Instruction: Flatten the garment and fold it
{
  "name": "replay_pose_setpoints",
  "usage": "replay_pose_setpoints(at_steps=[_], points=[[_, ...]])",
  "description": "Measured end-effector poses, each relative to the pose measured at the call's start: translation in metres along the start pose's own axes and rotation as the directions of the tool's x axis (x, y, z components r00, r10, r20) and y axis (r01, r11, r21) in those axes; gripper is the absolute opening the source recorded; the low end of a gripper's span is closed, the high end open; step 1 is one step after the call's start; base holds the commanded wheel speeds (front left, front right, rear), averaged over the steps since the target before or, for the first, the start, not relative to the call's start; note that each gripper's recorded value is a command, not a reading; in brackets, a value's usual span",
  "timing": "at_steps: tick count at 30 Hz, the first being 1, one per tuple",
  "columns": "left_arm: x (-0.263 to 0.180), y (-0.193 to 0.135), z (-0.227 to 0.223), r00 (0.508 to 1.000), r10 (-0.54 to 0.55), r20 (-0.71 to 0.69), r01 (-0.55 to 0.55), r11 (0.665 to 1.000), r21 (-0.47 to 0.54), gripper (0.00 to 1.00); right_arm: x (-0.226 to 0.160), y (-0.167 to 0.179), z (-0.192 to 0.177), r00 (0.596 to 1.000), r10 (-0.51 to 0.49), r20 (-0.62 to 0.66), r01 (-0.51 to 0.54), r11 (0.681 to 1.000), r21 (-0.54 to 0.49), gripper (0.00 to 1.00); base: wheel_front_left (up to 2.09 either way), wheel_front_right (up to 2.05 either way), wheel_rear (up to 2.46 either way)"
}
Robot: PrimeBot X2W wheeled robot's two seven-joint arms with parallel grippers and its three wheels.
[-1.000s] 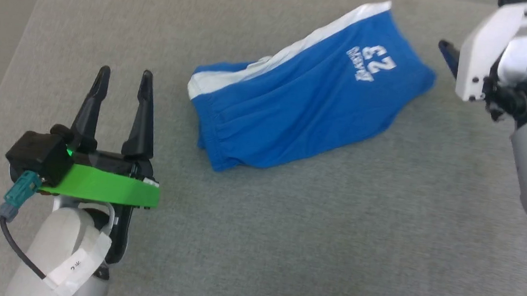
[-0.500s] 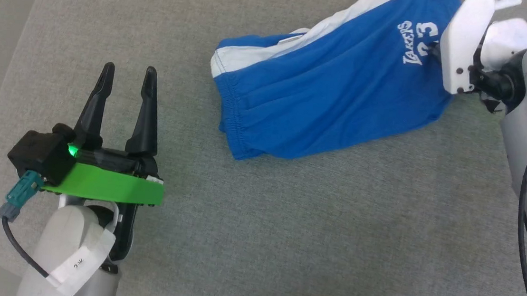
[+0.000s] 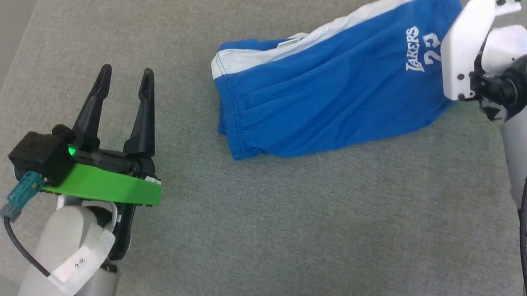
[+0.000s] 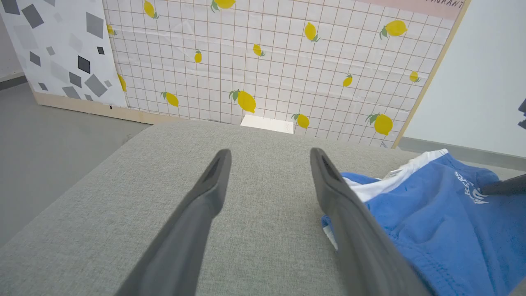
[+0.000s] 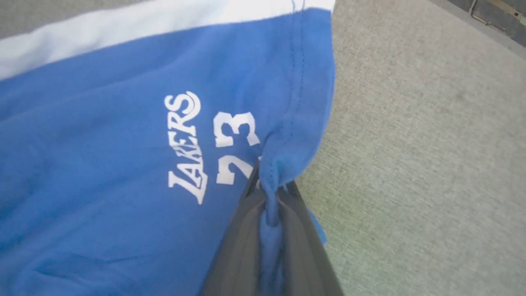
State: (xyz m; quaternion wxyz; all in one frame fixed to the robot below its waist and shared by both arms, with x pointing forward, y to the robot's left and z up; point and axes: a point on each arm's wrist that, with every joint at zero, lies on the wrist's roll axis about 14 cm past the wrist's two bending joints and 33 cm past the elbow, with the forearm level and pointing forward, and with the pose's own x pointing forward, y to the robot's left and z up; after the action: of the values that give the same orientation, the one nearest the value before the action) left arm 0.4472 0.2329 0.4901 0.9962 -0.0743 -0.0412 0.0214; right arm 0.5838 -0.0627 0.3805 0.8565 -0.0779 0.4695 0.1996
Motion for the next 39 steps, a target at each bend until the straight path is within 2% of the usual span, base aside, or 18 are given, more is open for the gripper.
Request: replay_pose_setpoints(at_steps=[7, 10, 15, 20, 25, 29, 30, 36, 39], points=[[-0.002, -0.01, 0.012, 0.999, -0.026, 0.029, 0.026, 1.0, -0.015, 1.0, -0.033, -0.007, 0.01, 0.996, -0.004, 0.093, 0.0, 0.999, 0.048, 0.0, 0.0, 0.0, 0.0], [-0.005, -0.016, 0.016, 0.998, -0.04, 0.038, 0.04, 0.999, -0.021, 1.0, -0.048, -0.016, -0.001, 0.995, -0.014, 0.099, 0.007, 0.997, 0.08, 0.0, 0.0, 0.0, 0.0], [-0.01, -0.03, 0.022, 0.996, -0.074, 0.05, 0.076, 0.996, -0.04, 1.0, -0.079, -0.049, -0.04, 0.994, -0.072, 0.078, 0.059, 0.985, 0.163, 0.0, 0.0, 0.0, 0.0], [-0.014, -0.045, 0.03, 0.991, -0.113, 0.072, 0.117, 0.992, -0.056, 1.0, -0.114, -0.088, -0.088, 0.986, -0.16, 0.051, 0.14, 0.952, 0.273, 0.0, 0.0, 0.0, 0.0], [-0.018, -0.057, 0.034, 0.986, -0.142, 0.082, 0.148, 0.987, -0.067, 1.0, -0.141, -0.114, -0.136, 0.973, -0.231, 0.005, 0.213, 0.902, 0.375, 0.0, 0.0, 0.0, 0.0], [-0.019, -0.062, 0.034, 0.984, -0.155, 0.083, 0.161, 0.984, -0.072, 1.0, -0.155, -0.122, -0.15, 0.964, -0.267, 0.0, 0.243, 0.877, 0.415, 0.0, 0.0, 0.0, 0.0], [-0.018, -0.062, 0.034, 0.984, -0.156, 0.082, 0.162, 0.984, -0.072, 1.0, -0.156, -0.121, -0.149, 0.963, -0.27, 0.006, 0.243, 0.875, 0.418, 0.0, 0.0, 0.0, 0.0], [-0.018, -0.061, 0.032, 0.986, -0.15, 0.075, 0.155, 0.985, -0.071, 1.0, -0.17, -0.112, -0.127, 0.947, -0.321, -0.001, 0.314, 0.925, 0.214, 0.0, 0.0, 0.0, 0.0], [-0.018, -0.06, 0.031, 0.987, -0.146, 0.073, 0.151, 0.986, -0.071, 1.0, -0.173, -0.1, -0.114, 0.95, -0.311, 0.016, 0.306, 0.943, 0.132, 0.0, 0.0, 0.0, 0.0]])
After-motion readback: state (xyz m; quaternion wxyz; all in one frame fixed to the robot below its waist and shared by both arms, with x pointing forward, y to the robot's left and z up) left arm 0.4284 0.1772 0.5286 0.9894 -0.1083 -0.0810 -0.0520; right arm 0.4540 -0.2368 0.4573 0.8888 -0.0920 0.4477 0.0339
